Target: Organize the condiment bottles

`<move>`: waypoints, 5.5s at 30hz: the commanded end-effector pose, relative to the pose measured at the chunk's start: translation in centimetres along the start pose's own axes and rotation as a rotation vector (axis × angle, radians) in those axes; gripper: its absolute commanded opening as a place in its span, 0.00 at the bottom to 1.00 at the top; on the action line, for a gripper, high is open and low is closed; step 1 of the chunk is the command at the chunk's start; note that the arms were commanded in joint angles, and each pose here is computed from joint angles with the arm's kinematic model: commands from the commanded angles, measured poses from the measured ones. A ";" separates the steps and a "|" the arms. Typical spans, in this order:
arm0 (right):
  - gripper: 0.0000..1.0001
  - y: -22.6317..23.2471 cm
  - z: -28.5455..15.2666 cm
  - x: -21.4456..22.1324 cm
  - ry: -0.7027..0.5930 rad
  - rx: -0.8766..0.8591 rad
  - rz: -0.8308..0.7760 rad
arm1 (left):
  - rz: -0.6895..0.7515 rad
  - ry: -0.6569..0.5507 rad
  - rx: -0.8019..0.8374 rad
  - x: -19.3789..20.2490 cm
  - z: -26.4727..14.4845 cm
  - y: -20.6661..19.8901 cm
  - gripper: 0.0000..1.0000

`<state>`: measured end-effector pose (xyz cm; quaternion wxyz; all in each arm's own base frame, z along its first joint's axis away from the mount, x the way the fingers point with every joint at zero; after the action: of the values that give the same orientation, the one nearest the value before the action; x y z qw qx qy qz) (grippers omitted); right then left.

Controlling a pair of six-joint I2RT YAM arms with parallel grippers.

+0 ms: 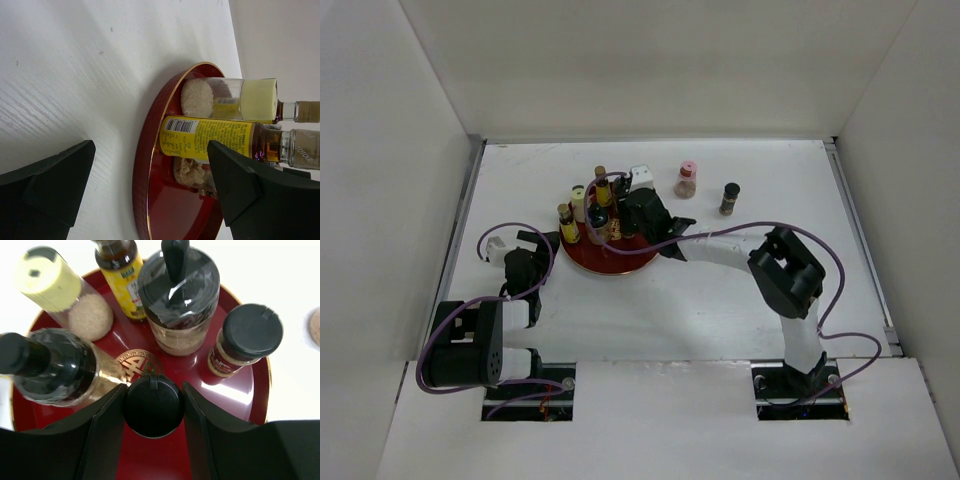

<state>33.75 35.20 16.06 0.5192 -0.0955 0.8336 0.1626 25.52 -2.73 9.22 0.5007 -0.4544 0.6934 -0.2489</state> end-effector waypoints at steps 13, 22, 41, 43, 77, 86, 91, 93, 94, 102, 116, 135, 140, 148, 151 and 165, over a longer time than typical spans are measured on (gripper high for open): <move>0.73 0.5 -1.0 -3.7 -0.120 -0.042 0.061 | -0.007 -0.025 0.053 -0.7 0.5 -1.3 1.00; 0.70 -0.4 -6.9 -7.9 -0.214 -0.106 0.080 | -0.005 -0.026 0.055 -0.8 0.5 -1.3 1.00; 0.76 -21.6 -5.9 -7.4 -0.088 0.522 0.195 | 0.001 -0.042 0.067 -1.0 0.2 -1.6 1.00; 0.78 -22.3 -4.8 -6.9 -0.061 0.518 0.208 | 0.001 -0.051 0.067 -1.1 0.0 -1.5 1.00; 0.34 -10.4 -10.4 -7.4 -0.152 0.112 0.203 | -0.079 -0.166 -0.014 -2.9 -1.1 0.7 1.00; 0.34 -0.5 -12.5 -4.9 -0.145 -0.163 0.136 | -0.055 -0.188 0.030 -3.2 -1.6 -0.2 1.00; 0.34 3.0 -10.8 -3.7 -0.115 -0.211 0.083 | -0.043 -0.159 0.032 -2.8 -1.2 -0.4 1.00; 0.34 4.1 -10.1 -3.2 -0.102 -0.219 0.069 | -0.042 -0.151 0.029 -2.7 -1.1 -0.4 1.00; 0.34 4.7 -9.7 -2.7 -0.091 -0.223 0.059 | -0.042 -0.149 0.030 -2.7 -1.0 -0.5 1.00; 0.37 7.2 -7.1 0.1 -0.062 -0.212 -0.004 | -0.043 -0.123 0.039 -2.2 -0.7 -0.5 1.00; 0.71 7.3 -8.1 0.8 -0.083 -0.205 -0.066 | -0.037 -0.113 0.042 -2.0 -0.7 -0.7 1.00; 0.30 -9.3 -5.9 -9.5 -0.267 0.092 0.128 | -0.038 -0.111 0.040 -1.9 -0.7 -0.6 1.00; 0.65 -14.7 -0.7 -10.1 -0.217 0.240 0.140 | -0.039 -0.114 0.040 -2.0 -0.7 -0.6 1.00; 0.79 -17.1 3.9 -10.3 -0.143 0.244 0.114 | -0.040 -0.099 0.026 -1.9 -0.4 -0.4 1.00; 0.78 -17.0 4.6 -10.1 -0.135 0.222 0.108 | -0.041 -0.096 0.023 -1.9 -0.2 -0.4 1.00; 0.59 -17.7 6.6 -7.8 -0.084 0.251 0.128 | -0.044 -0.096 0.030 -1.9 -0.3 -0.3 1.00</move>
<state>47.85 20.93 15.82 0.5293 0.0189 0.8444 0.0809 24.65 -1.39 9.16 0.5113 -0.4831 0.6714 -0.2331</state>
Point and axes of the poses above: each gripper's point midway between its finger pads, its own z axis out along the fingers, its own y axis along the line the jaws close on, x = y × z, the point moved 9 cm from there along -z, back along the fingers, and after that the axes turned 4 degrees about z, right-handed, at the moved point
